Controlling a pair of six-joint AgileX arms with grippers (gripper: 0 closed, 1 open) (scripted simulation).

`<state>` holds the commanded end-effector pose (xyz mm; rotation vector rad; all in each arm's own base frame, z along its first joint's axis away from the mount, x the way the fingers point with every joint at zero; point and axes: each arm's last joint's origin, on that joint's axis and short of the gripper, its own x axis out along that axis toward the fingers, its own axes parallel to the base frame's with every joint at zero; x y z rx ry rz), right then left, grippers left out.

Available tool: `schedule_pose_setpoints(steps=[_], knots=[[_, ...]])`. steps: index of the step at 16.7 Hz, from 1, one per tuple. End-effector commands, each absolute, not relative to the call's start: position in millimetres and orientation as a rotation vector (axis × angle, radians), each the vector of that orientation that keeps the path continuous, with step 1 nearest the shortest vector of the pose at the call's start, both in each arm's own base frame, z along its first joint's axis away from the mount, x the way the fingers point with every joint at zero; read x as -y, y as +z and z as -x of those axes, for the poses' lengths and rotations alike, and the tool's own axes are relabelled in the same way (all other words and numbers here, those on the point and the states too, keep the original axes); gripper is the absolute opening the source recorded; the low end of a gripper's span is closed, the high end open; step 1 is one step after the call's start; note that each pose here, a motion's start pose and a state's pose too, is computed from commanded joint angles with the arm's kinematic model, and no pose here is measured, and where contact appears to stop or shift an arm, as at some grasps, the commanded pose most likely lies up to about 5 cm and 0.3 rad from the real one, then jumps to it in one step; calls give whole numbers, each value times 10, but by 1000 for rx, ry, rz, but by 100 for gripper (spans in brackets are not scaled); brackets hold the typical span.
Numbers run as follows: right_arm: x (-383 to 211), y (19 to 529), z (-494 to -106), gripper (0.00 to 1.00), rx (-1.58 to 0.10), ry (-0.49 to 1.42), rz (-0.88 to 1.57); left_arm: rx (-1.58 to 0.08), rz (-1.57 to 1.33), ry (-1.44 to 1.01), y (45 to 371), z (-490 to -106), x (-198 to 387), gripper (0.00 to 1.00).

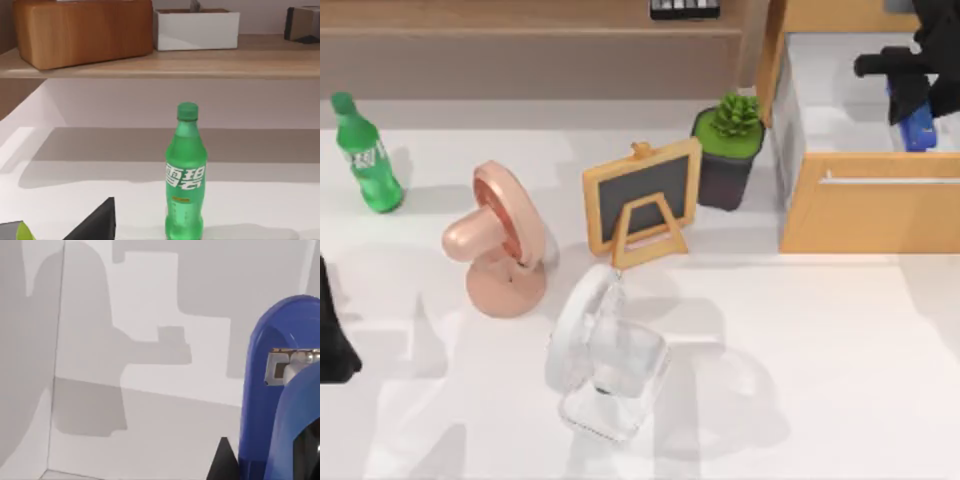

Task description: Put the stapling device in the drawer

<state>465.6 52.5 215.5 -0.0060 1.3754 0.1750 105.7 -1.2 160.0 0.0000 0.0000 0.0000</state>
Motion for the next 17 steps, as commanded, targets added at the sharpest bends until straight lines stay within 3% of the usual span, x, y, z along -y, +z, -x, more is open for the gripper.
schedule_pose_setpoints(steps=[6,17], knots=[[-688,1552,-4744,0,-1562,15,-10,0,0,0,1600,-1057,12,100],[-682,1474,-4745,0,-1567,9,-13,0,0,0,1600,-1057,12,100]])
